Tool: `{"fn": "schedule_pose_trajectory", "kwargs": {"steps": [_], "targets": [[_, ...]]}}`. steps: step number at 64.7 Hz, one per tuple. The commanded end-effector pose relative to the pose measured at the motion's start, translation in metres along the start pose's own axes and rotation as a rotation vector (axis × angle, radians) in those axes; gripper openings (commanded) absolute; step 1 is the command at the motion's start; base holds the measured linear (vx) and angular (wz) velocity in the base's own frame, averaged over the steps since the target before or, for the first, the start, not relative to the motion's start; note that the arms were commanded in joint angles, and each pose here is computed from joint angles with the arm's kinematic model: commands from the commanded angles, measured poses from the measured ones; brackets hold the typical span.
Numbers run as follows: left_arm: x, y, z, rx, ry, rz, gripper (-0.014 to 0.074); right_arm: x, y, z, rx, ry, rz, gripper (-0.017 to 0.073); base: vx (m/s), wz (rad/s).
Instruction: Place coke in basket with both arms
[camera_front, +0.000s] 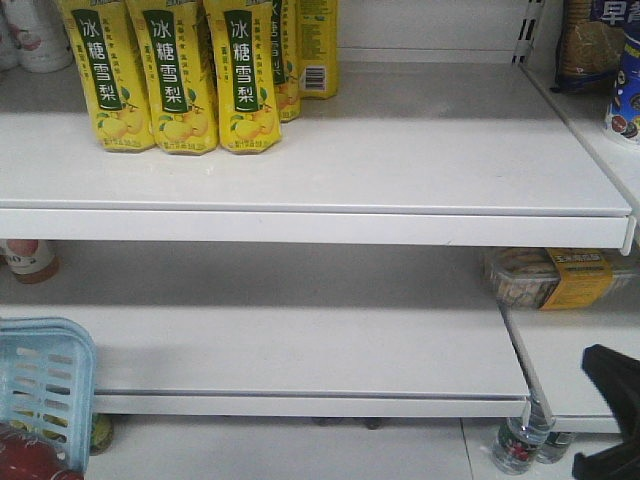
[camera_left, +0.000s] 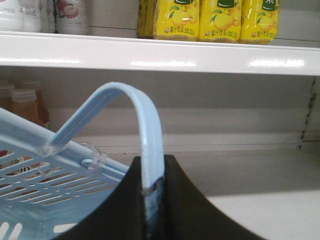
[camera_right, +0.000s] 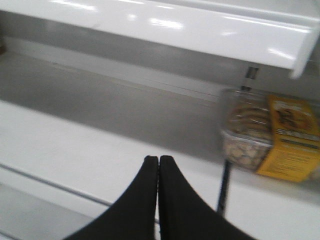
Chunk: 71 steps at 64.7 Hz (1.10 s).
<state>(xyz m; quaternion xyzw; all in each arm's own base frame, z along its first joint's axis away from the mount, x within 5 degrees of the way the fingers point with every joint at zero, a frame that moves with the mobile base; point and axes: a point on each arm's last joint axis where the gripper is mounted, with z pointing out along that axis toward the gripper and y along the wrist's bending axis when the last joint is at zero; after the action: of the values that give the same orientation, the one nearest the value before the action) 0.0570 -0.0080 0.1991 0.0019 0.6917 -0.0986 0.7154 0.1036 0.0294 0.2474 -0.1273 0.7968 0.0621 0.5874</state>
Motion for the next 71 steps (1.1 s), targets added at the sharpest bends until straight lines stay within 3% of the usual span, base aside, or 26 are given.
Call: {"fn": "schedule_pose_trajectory", "kwargs": {"steps": [1,10,13,18,25,31,44,53,66,71], "targets": [[-0.018,-0.002,-0.003,0.024,-0.196,0.043,-0.0006,-0.015,-0.012,-0.002,0.100,-0.088,0.053,-0.0009,0.00,0.00],[-0.018,-0.002,-0.003,0.024,-0.196,0.043,-0.0006,-0.016,-0.032,-0.017,0.293,-0.151,0.153,-0.0009,0.00,0.00],[-0.018,-0.002,-0.003,0.024,-0.196,0.043,-0.0006,-0.017,-0.035,-0.024,0.341,-0.185,0.163,-0.0009,0.00,0.00],[-0.018,-0.002,-0.003,0.024,-0.196,0.043,-0.0006,-0.019,-0.036,-0.037,0.406,-0.237,0.116,-0.0009,0.00,0.00],[-0.018,-0.002,-0.003,0.024,-0.196,0.043,-0.0006,-0.020,-0.034,-0.049,0.447,-0.260,-0.008,-0.0009,0.00,0.00],[-0.018,-0.002,-0.003,0.024,-0.196,0.043,-0.0006,-0.017,-0.032,-0.055,0.469,-0.253,-0.053,-0.0009,0.00,0.00],[-0.018,-0.002,-0.003,0.024,-0.196,0.043,-0.0006,-0.010,-0.030,-0.067,0.494,-0.247,-0.040,-0.0009,0.00,0.00],[-0.018,-0.002,-0.003,0.024,-0.196,0.043,-0.0006,0.006,-0.025,-0.059,0.458,-0.330,-0.056,-0.0009,0.00,0.00],[-0.018,-0.002,-0.003,0.024,-0.196,0.043,-0.0006,0.051,-0.015,-0.042,0.374,-0.481,-0.025,-0.0009,0.00,0.00],[-0.018,-0.002,-0.003,0.024,-0.196,0.043,-0.0006,0.053,-0.017,-0.043,0.380,-0.451,0.036,-0.0009,0.00,0.00]]}}
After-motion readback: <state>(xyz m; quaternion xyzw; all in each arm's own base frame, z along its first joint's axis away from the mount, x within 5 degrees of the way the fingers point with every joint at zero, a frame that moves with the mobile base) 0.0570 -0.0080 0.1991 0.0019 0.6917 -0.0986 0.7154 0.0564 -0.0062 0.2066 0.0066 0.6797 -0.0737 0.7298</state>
